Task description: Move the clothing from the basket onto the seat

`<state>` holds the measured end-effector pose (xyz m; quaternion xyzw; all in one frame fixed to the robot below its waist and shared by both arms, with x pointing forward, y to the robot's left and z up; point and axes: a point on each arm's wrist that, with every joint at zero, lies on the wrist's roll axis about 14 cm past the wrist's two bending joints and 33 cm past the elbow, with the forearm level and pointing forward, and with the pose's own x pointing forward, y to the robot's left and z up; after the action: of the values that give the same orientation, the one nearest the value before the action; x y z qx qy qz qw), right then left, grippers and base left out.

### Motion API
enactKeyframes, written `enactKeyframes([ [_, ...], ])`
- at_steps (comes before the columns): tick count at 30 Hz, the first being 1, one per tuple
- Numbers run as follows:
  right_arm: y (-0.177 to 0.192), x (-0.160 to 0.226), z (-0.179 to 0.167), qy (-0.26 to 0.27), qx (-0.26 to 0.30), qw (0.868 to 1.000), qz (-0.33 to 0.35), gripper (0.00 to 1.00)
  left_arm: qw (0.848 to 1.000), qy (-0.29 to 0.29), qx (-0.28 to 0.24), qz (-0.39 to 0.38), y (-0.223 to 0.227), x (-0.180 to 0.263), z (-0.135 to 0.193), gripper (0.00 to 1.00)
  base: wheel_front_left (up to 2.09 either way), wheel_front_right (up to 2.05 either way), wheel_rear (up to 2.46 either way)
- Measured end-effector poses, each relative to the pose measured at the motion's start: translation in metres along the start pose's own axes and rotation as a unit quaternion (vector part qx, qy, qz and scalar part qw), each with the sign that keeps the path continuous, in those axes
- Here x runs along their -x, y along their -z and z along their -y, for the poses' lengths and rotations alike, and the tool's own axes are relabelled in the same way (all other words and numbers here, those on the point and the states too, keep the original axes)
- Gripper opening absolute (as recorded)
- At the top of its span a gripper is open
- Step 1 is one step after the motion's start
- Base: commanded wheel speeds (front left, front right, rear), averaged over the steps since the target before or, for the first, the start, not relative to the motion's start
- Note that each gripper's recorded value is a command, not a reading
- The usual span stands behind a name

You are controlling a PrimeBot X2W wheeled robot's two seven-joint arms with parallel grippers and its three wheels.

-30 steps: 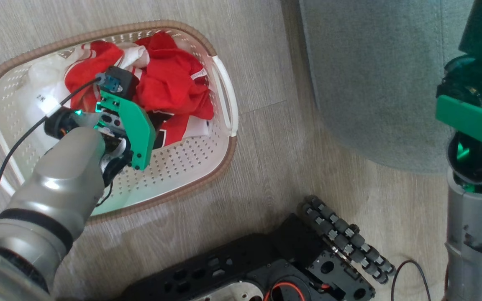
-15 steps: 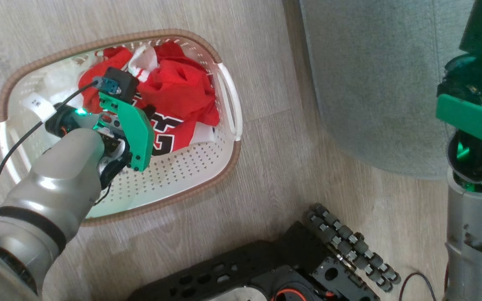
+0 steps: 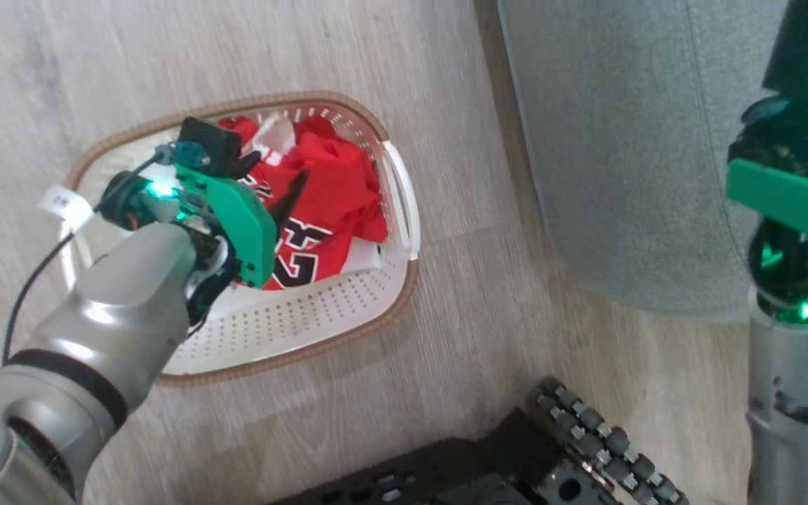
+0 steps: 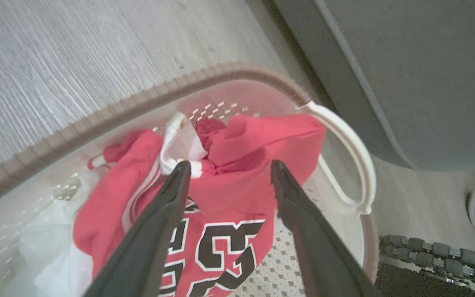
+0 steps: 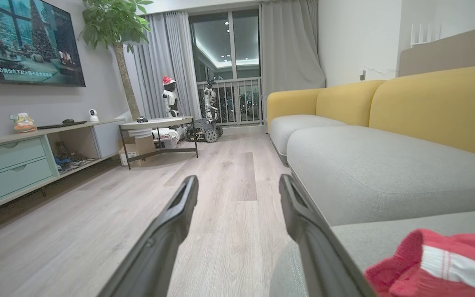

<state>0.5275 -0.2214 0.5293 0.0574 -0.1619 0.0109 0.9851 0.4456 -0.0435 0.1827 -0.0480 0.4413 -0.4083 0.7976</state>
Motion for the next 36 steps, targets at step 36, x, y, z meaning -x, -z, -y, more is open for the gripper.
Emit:
enactKeyframes([
  [36,-0.05,0.079,-0.03,-0.014,-0.065,0.997,-0.035,1.0,0.909,-0.178,-0.025,0.376,-0.145,0.257,0.031,1.0,0.0,0.0,0.0],
])
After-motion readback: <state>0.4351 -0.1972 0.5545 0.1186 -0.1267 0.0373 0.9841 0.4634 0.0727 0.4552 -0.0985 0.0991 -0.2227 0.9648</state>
